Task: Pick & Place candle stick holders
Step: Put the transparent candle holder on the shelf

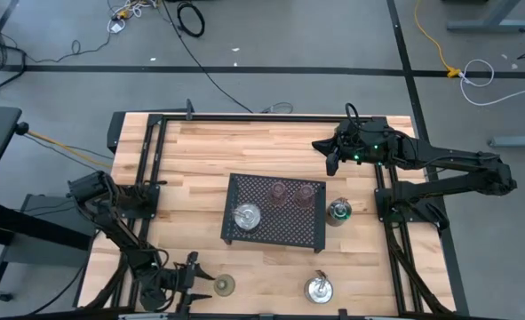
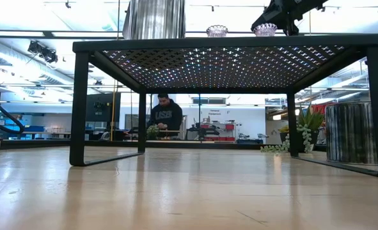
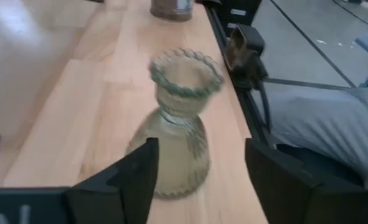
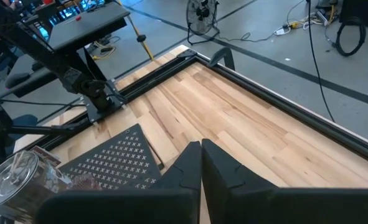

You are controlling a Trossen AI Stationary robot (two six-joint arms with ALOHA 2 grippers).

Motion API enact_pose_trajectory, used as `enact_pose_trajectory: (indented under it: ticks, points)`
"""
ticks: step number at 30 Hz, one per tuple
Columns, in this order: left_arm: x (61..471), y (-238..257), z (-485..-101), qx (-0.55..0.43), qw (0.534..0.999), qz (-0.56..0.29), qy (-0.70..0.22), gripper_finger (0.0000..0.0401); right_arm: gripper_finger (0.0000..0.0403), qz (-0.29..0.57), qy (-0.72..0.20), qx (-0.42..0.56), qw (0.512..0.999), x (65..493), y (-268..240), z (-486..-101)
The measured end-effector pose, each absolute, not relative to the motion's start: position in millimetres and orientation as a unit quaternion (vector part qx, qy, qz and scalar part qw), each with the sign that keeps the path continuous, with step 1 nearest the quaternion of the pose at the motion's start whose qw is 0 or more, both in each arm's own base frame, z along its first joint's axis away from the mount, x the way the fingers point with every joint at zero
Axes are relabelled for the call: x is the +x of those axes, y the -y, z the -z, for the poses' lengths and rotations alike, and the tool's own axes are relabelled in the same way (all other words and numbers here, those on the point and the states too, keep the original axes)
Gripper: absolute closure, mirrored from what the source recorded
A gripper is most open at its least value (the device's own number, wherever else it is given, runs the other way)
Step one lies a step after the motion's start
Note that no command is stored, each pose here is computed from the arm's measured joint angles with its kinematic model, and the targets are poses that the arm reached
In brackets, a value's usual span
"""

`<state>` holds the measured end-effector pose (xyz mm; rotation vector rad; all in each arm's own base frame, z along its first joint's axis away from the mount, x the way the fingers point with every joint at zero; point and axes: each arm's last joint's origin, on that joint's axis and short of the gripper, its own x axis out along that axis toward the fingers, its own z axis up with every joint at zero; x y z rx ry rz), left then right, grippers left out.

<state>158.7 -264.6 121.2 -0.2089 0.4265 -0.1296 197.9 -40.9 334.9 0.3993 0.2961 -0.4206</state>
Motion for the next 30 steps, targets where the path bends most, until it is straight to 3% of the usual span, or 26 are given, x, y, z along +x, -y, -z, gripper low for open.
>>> enact_pose_trajectory:
  ticks: [7,30]
  points:
    - [173.3,255.1,-122.2,-0.104,0.974,0.028,-0.198,0.0124,0.0389,0.207,-0.146,0.196,0.947,197.8,40.9,-334.9]
    - [197.0,245.6,-128.4,-0.099,0.975,0.057,-0.193,0.0133,0.0389,0.207,-0.146,0.196,0.948,197.9,40.9,-334.9]
